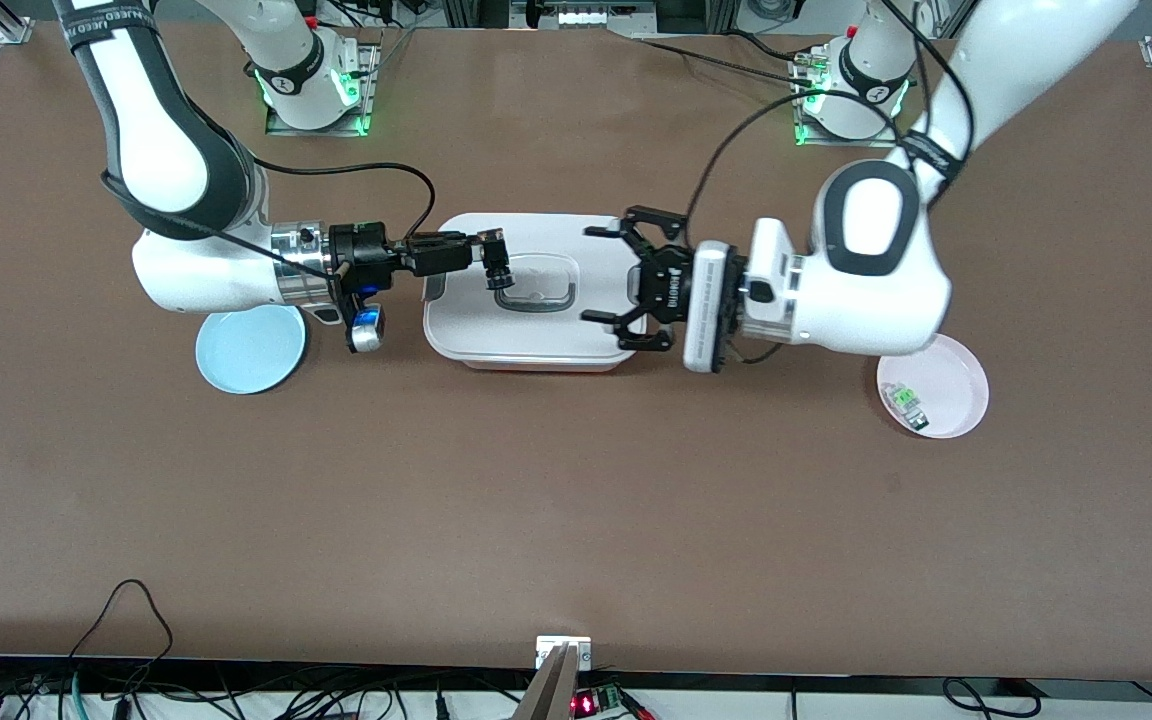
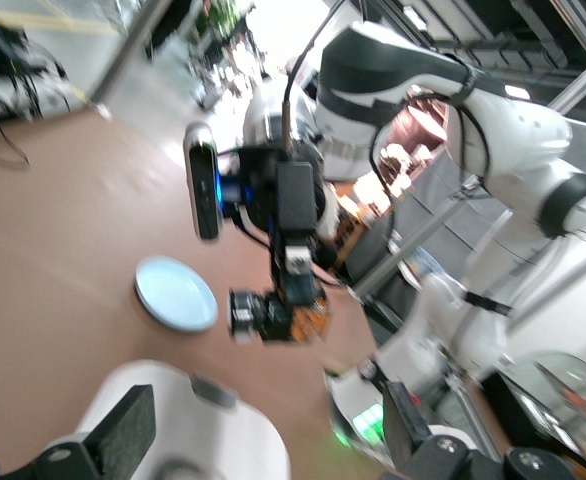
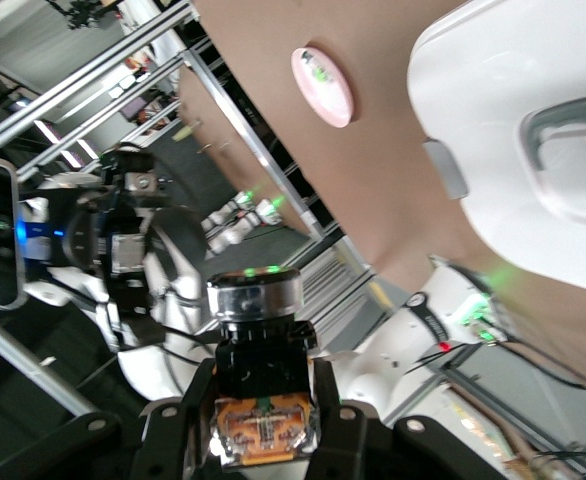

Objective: Transfer orange switch to right arm and place
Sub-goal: 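Open the left gripper and pull it back while the right gripper holds, then lower the switch onto the blue plate with the right gripper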

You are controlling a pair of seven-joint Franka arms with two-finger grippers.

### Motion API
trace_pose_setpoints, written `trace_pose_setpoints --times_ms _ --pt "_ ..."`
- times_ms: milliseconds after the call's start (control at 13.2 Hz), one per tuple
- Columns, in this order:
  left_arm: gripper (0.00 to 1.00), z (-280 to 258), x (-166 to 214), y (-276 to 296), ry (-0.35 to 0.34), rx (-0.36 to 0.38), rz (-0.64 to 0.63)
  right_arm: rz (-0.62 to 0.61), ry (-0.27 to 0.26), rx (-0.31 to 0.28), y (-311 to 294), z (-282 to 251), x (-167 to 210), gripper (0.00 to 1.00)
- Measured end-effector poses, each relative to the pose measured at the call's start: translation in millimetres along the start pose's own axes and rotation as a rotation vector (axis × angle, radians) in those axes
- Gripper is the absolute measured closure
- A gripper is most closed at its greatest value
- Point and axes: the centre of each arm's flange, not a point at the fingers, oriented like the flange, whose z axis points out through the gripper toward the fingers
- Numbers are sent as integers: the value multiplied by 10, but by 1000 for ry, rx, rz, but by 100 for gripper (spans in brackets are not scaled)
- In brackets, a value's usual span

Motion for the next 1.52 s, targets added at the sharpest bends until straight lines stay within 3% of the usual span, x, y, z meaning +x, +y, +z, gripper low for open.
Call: trace_pose_setpoints --times_ms 152,303,531,758,985,1137,1213,1440,1516 --pt "0 -344 27 97 -110 -27 -84 -35 25 -92 28 -74 -25 58" --pt "0 -611 2 179 -198 -43 -166 -85 58 -224 100 -170 -23 58" --pt "0 -919 -105 264 -315 -51 -298 -206 104 -461 225 -398 -6 58" --pt "0 -1229 -188 396 -470 7 -475 -380 131 -713 301 -757 -17 58" --pt "0 -1473 -224 490 -611 160 -629 -592 112 -1023 323 -1048 -22 58" --pt "0 -1565 -263 489 -672 271 -713 -742 67 -1201 318 -1189 21 58" --pt "0 -1608 -268 495 -701 335 -747 -804 41 -1248 315 -1244 39 58" --pt "0 -1629 -150 594 -768 528 -809 -956 -25 -1314 373 -1589 144 58" --pt "0 -1618 -64 645 -783 620 -812 -1033 -58 -1354 454 -1835 241 58"
